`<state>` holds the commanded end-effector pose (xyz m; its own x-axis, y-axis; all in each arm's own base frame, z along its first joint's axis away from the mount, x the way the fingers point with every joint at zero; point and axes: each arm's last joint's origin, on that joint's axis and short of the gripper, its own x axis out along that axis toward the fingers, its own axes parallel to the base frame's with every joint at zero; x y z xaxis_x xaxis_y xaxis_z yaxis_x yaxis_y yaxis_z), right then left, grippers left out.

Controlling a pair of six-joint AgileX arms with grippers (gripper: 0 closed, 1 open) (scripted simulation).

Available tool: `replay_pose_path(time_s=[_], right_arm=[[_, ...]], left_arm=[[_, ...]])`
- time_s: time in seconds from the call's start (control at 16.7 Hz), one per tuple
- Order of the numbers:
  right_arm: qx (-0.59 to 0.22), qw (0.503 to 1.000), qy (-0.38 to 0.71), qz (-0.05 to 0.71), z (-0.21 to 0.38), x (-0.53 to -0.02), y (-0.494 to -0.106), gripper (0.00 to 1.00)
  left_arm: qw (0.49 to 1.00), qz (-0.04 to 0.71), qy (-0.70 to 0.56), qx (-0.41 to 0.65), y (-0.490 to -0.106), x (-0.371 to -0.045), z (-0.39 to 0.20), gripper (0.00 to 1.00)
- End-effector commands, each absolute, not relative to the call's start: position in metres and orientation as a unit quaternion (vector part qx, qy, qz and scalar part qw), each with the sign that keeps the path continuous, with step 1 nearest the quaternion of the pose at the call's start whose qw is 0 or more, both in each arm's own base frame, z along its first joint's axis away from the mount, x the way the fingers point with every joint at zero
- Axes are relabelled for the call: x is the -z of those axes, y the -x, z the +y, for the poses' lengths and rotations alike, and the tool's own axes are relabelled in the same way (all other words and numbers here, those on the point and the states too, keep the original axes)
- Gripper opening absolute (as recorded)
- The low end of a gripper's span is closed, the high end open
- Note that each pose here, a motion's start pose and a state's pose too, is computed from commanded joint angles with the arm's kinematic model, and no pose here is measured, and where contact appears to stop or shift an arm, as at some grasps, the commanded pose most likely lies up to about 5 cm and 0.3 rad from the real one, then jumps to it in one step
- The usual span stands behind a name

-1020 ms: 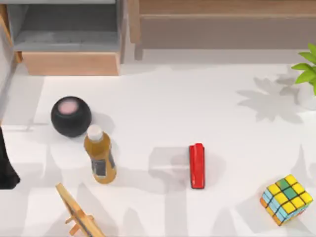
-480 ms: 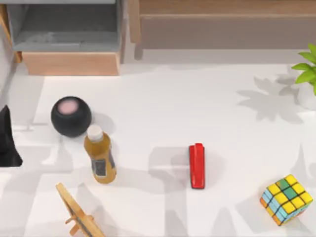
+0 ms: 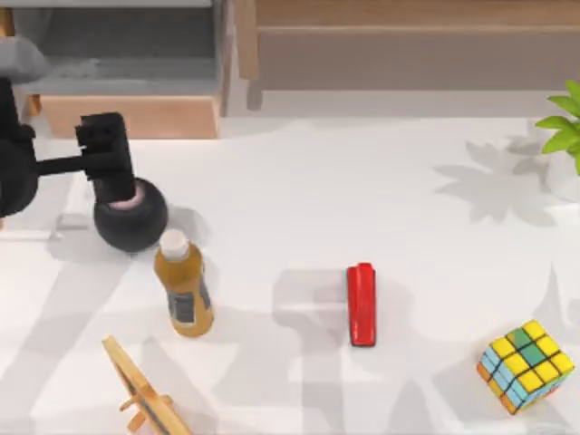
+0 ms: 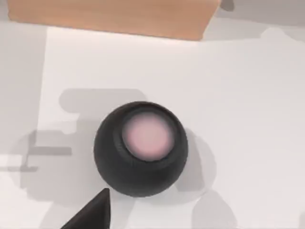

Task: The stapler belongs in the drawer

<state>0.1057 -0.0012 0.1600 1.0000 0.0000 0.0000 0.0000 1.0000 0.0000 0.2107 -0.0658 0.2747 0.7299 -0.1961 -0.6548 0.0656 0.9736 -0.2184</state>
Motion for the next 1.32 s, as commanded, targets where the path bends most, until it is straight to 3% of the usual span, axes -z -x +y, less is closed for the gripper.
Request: replay_pose_path(time_s=[0.3,0.54,0.96,1.32], right_arm=[[0.000,1.000,0.000,0.000,-0.001,-0.160,-0.106,1.00],[0.000,1.000,0.000,0.000,-0.001,-0.160,-0.106,1.00],[0.000,1.000,0.000,0.000,-0.001,-0.160,-0.106,1.00],[0.000,1.000,0.000,0.000,-0.001,-0.160,-0.106,1.00]], left_arm=[[0.831,0.552,0.049,0.043,-0.290,-0.248,-0.142,1.00],[0.769,0.639,0.014,0.021,-0.324,-0.213,-0.217,1.00],[0.713,0.701,-0.014,0.009,-0.312,-0.172,-0.326,1.00],[0.707,0.707,-0.014,0.012,-0.301,-0.168,-0.348,1.00]])
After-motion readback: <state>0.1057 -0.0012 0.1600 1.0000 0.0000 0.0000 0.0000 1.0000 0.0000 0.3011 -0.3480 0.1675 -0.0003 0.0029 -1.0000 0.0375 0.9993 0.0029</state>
